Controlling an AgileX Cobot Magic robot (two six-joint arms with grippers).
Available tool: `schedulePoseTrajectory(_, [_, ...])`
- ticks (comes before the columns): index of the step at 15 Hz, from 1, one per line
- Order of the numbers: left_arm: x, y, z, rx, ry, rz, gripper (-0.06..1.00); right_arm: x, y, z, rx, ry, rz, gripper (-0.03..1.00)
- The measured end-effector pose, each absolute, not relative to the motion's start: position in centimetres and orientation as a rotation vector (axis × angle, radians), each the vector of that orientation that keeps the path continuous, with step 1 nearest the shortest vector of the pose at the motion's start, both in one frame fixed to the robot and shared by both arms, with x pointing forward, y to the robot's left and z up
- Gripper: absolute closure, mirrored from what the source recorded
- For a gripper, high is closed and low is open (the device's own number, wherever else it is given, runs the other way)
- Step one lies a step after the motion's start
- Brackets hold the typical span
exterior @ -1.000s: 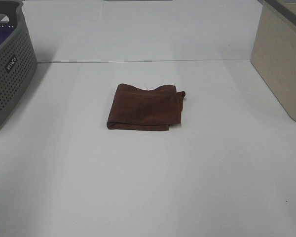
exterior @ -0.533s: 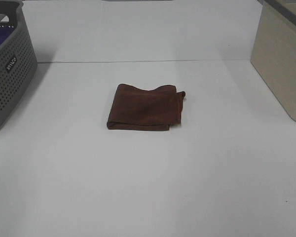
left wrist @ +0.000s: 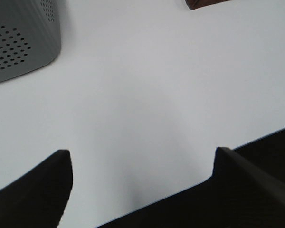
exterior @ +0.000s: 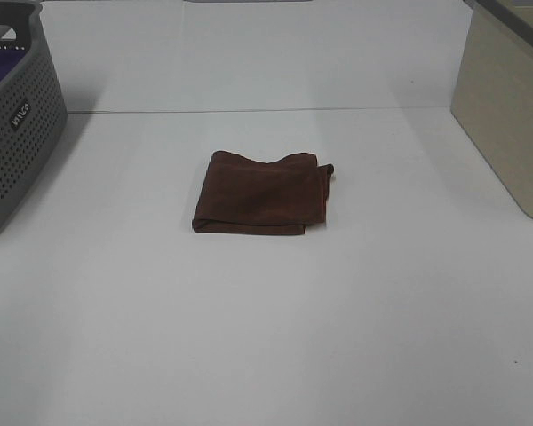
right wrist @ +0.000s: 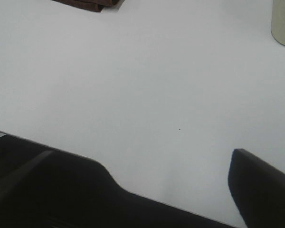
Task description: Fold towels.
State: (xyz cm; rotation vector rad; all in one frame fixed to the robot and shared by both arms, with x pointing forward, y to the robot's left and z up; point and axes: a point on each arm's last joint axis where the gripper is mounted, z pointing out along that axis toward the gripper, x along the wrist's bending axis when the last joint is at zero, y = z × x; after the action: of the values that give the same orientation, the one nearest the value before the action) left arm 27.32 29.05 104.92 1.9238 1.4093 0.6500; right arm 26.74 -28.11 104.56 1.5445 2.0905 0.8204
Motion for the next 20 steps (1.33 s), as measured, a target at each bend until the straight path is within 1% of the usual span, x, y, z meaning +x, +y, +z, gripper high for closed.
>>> schedulePoseTrajectory(13, [27.3, 29.1, 104.9, 1.912, 1.431, 0.661, 0.19, 26.2, -28.2, 104.7, 1.518, 2.063, 0.847, 0.05])
schedulePoseTrajectory(17, [26.6, 29.8, 105.1, 1.771, 1.557, 0.774, 0.19, 24.8, -28.2, 104.8, 1.455, 1.995, 0.906, 0.05])
schedulePoseTrajectory(20, [24.8, 30.0, 105.3, 1.661, 1.532, 0.874, 0.19, 24.3, -28.3, 104.9, 1.470, 1.919, 0.909, 0.05])
